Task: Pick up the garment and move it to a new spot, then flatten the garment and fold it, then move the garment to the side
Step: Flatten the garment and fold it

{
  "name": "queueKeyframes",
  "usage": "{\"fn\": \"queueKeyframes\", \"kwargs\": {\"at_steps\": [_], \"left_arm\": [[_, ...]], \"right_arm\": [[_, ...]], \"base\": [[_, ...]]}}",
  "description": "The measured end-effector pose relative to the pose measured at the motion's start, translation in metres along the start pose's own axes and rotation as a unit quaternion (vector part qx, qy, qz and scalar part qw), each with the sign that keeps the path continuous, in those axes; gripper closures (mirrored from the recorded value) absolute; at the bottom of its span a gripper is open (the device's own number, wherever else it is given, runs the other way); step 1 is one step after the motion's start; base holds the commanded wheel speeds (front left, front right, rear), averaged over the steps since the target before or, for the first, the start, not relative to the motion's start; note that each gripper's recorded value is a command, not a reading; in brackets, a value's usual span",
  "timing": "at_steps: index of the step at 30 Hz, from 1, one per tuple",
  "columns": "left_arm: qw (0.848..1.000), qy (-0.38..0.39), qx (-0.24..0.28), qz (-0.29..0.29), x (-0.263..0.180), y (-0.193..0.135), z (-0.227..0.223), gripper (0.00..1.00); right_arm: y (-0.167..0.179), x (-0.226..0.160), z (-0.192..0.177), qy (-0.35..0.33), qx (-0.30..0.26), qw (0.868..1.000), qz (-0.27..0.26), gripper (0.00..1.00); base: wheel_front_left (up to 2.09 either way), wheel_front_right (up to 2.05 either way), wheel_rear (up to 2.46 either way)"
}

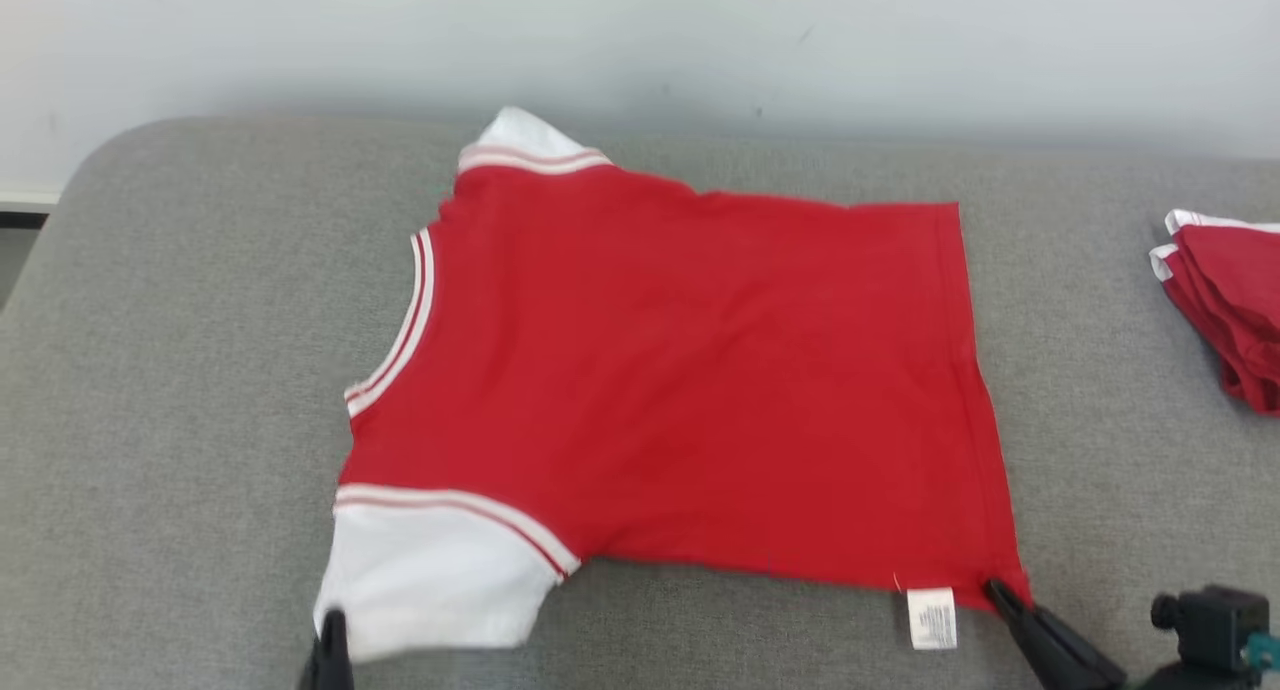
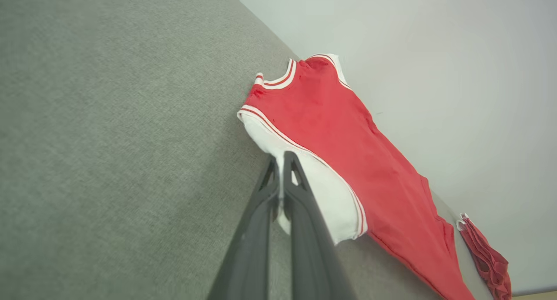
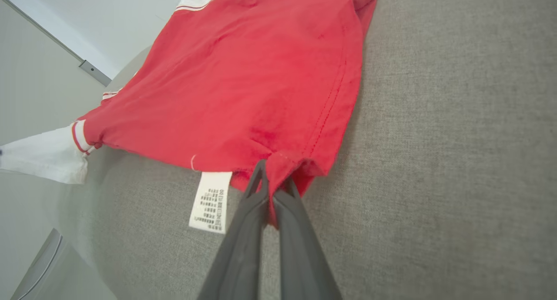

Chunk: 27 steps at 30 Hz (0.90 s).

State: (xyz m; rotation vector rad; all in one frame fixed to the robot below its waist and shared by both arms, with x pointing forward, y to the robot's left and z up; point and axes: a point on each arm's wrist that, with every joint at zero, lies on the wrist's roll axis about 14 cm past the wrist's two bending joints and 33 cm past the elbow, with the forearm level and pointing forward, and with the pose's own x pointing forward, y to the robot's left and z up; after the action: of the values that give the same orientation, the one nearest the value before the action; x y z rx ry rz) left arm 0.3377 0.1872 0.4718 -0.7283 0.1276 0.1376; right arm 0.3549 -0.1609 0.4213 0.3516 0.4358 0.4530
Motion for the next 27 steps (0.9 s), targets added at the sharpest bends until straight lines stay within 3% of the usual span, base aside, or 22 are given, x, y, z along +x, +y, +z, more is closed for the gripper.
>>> {"fn": "queueKeyframes", "kwargs": {"at_steps": [12,18,27], "left_arm": [[0.998,0.056,0.000,0.025,-0.027,0.017,-0.029,1.00],[0.998,0.025,0.034,-0.046,-0.005,-0.010,-0.006,1.00],[0.977,0.023,0.142,-0.160,0.071,-0.066,0.031,1.00]], "right_arm": [[-0.004,-0.028,-0.020,0.010,0.018,0.999,-0.024,1.00],[0.006,-0.025,-0.010,-0.012,0.021,1.000,-0.014,1.00],[0.010,-0.004,0.035,-0.049,0.008,0.999,0.006,1.00]], "base": [[0.00,0.00,0.00],[0.00,0.00,0.00],[0.00,0.00,0.00]]}}
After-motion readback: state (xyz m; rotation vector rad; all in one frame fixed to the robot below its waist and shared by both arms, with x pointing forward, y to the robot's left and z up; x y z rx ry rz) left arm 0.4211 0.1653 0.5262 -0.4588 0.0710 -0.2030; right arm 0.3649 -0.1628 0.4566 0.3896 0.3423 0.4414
